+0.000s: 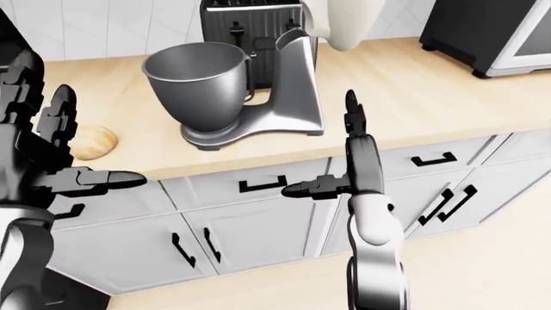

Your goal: Place the bread in the stand mixer bowl.

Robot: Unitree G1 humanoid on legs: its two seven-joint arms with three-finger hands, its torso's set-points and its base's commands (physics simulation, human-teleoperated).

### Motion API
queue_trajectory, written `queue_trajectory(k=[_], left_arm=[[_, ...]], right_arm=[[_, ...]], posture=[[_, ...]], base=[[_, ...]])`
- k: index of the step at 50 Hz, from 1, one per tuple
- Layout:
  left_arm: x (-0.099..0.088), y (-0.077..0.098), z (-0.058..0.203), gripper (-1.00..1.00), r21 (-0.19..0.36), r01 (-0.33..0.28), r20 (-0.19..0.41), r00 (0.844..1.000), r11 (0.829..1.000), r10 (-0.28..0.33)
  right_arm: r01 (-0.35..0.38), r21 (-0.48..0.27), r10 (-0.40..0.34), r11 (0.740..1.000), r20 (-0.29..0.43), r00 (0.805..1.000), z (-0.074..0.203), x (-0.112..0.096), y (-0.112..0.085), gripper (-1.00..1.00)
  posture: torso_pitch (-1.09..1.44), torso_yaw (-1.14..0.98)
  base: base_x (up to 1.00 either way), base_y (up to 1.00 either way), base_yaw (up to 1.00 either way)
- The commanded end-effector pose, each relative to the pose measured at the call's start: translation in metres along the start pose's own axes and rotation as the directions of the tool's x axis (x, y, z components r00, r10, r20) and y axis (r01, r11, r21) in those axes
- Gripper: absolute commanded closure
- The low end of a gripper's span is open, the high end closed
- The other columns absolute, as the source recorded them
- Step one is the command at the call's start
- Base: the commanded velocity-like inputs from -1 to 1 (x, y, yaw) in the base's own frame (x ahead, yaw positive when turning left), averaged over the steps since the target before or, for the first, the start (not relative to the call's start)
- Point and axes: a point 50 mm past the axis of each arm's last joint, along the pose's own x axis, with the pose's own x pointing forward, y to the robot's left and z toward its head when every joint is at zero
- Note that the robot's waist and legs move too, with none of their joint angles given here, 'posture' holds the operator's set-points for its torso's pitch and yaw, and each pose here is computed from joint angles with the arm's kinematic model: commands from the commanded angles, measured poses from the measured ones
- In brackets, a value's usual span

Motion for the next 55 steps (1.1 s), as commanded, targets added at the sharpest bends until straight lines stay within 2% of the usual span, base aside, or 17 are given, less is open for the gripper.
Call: queue_trajectory(k=[1, 55], left_arm=[[-0.0012, 0.0009, 0.0121, -1.00, 0.009, -0.006, 0.073, 0.997, 1.000, 0.006], [-0.0010, 0.0005, 0.0151, -1.00, 0.009, -0.006, 0.080, 0.997, 1.000, 0.005]], right_arm=[[0.021, -0.005, -0.021, 1.000, 0.082, 0.996, 0.0142, -0.0008, -0.0037, -1.00], [0.021, -0.004, -0.020, 1.000, 0.080, 0.997, 0.0137, -0.0002, -0.0029, -1.00]], posture=[[0.00, 0.00], [0.00, 0.00]], base=[[0.00, 0.00, 0.00], [0.10, 0.00, 0.00]])
